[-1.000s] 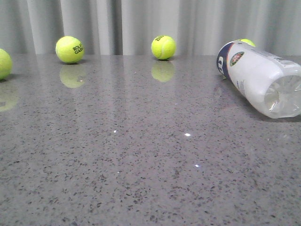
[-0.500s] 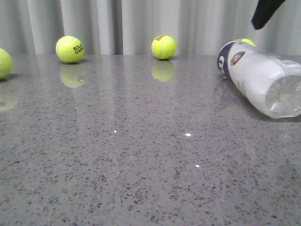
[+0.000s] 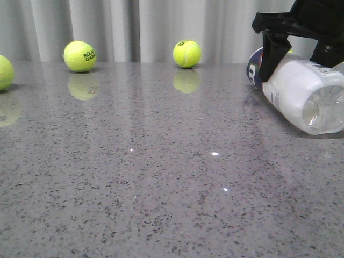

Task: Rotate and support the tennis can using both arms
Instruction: 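Grasp the can with the right gripper and lift it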

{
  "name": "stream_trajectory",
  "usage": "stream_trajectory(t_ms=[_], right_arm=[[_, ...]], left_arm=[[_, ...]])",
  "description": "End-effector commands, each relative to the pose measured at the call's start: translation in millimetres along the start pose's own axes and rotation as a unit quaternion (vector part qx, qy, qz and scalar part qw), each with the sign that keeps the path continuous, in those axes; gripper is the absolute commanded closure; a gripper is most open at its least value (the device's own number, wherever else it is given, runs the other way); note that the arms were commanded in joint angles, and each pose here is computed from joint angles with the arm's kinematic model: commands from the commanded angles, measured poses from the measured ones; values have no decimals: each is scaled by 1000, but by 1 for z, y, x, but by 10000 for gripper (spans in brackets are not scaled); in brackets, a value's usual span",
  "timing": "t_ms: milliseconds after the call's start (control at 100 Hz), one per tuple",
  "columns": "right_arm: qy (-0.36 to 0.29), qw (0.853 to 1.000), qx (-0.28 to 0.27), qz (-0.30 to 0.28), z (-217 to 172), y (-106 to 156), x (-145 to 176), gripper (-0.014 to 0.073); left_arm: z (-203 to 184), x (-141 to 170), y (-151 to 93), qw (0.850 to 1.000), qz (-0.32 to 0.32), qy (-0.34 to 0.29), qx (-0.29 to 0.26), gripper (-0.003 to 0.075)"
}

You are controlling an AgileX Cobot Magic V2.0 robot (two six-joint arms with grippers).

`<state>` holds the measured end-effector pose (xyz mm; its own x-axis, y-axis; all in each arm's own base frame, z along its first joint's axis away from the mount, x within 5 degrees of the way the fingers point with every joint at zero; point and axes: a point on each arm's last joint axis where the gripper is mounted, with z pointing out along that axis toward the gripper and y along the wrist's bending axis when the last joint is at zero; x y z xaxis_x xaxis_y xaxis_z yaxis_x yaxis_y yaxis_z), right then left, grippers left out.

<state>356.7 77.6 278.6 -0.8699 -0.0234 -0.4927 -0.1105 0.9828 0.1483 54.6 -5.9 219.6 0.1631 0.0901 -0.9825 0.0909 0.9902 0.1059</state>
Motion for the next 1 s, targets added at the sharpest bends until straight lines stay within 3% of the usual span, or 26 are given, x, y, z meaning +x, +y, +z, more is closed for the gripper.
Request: stream_trajectory(t_ms=[0,90,190,310,400,470,540,720,790,880,990], right_arm=[[-44,999,-7,-9,-24,4,-10,361],[-42,999,-8,-10,-32,6,-10,465],[-39,999,-10,-34,-51,10,-18,479],[-43,991,-20,-126,-75,23,-29,479],[-60,973,-36,-218,-90,39,-36,479],[-80,949,-47,-302,-98,54,-38,479],[-95,914,-51,-391,-100,69,-38,479],[-118,796,-56,-591,-83,107,-33,479],[-114,761,-61,-636,-74,117,-30,479],[-98,737,-75,-664,-59,129,-24,479],[-75,731,-89,-672,-41,138,-19,479]], left_arm=[[-3,6,-1,999,-5,-34,-5,741],[-3,6,-1,999,-5,-34,-5,741],[-3,6,-1,999,-5,-34,-5,741],[-3,6,-1,999,-5,-34,-5,741],[-3,6,-1,999,-5,-34,-5,741],[-3,6,-1,999,-5,-34,-5,741],[-3,6,-1,999,-5,-34,-5,741],[-3,6,-1,999,-5,-34,-5,741],[-3,6,-1,999,-5,-34,-5,741],[-3,6,-1,999,-5,-34,-5,741],[-3,6,-1,999,-5,-34,-5,741]])
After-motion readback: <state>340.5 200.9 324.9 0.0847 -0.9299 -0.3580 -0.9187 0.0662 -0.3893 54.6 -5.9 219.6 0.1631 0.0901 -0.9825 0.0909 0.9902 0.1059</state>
